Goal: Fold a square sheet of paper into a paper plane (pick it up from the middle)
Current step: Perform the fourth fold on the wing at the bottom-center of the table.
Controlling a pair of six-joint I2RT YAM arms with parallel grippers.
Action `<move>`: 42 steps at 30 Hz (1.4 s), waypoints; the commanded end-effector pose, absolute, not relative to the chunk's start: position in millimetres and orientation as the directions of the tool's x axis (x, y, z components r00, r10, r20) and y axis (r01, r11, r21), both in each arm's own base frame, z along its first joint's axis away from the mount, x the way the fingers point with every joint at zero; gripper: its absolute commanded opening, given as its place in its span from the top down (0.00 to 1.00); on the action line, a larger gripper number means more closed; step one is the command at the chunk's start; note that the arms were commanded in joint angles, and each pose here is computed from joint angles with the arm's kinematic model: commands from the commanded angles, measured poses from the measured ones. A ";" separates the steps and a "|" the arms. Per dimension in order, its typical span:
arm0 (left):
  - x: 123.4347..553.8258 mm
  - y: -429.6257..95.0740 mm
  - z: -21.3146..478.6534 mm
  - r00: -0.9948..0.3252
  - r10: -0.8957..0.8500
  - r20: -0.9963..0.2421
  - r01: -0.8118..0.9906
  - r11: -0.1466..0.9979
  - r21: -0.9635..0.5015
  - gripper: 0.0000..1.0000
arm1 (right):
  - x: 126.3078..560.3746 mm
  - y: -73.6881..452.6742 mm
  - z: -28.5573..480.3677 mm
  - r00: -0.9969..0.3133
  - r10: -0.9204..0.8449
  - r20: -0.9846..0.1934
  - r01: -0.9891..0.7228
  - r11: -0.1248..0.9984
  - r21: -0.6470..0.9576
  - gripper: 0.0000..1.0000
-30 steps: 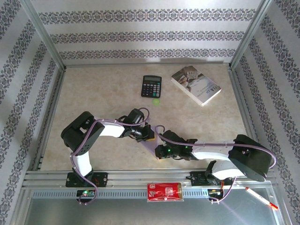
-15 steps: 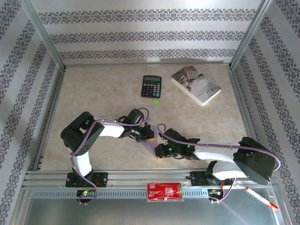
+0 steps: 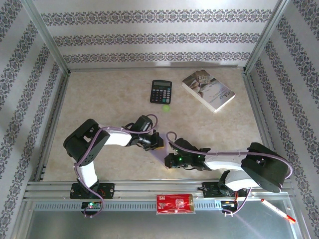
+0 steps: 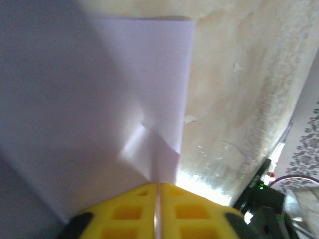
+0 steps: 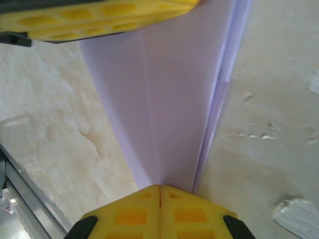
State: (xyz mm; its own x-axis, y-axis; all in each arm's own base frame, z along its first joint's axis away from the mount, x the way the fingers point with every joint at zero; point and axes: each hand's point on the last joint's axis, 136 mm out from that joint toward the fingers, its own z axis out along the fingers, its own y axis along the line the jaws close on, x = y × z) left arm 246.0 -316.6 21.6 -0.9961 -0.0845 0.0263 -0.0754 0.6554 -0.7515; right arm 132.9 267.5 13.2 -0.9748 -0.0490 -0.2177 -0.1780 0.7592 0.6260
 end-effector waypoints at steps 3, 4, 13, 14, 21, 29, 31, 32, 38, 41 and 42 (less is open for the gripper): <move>249.7 -304.5 42.3 -0.989 -0.146 0.012 -0.107 0.664 -0.740 0.78 | 115.9 231.8 -17.5 -0.990 -0.012 -0.142 -0.087 0.841 0.534 0.95; 247.4 -305.6 45.9 -0.989 -0.147 0.011 -0.107 0.657 -0.747 0.77 | 115.5 231.5 -17.6 -0.990 -0.011 -0.142 -0.086 0.841 0.533 0.95; 214.3 -317.0 42.6 -0.988 -0.132 0.078 -0.145 0.632 -0.761 0.95 | 117.4 229.0 -19.9 -0.991 0.014 -0.136 -0.059 0.851 0.522 0.96; 210.6 -320.3 41.1 -0.989 -0.120 0.088 -0.145 0.632 -0.762 0.97 | 118.0 228.7 -19.9 -0.991 0.020 -0.135 -0.053 0.853 0.519 0.96; 201.7 -337.2 28.9 -0.986 -0.091 0.137 -0.164 0.620 -0.767 1.00 | 116.4 225.5 -23.2 -0.993 0.042 -0.107 -0.017 0.866 0.500 0.97; 211.3 -322.5 11.5 -0.983 -0.122 0.139 -0.185 0.663 -0.725 1.00 | 104.2 204.9 -34.6 -0.998 0.039 -0.051 0.014 0.912 0.409 0.98; 215.5 -318.6 10.7 -0.983 -0.127 0.130 -0.181 0.669 -0.721 1.00 | 100.3 199.5 -37.2 -0.999 0.033 -0.034 0.018 0.923 0.384 0.99; 217.7 -316.2 10.0 -0.983 -0.129 0.128 -0.182 0.672 -0.718 1.00 | 98.4 197.1 -38.3 -0.999 0.030 -0.026 0.018 0.928 0.372 0.99; 233.6 -304.8 4.6 -0.982 -0.142 0.125 -0.189 0.673 -0.715 1.00 | 90.6 186.7 -43.8 -1.000 0.017 0.007 0.018 0.946 0.324 1.00; 243.3 -300.1 3.2 -0.980 -0.154 0.125 -0.196 0.663 -0.723 1.00 | 89.4 185.2 -44.3 -1.000 0.014 0.015 0.017 0.950 0.313 1.00; 246.6 -298.5 3.9 -0.981 -0.155 0.120 -0.193 0.661 -0.725 1.00 | 88.9 184.0 -44.9 -1.000 0.012 0.016 0.017 0.951 0.307 1.00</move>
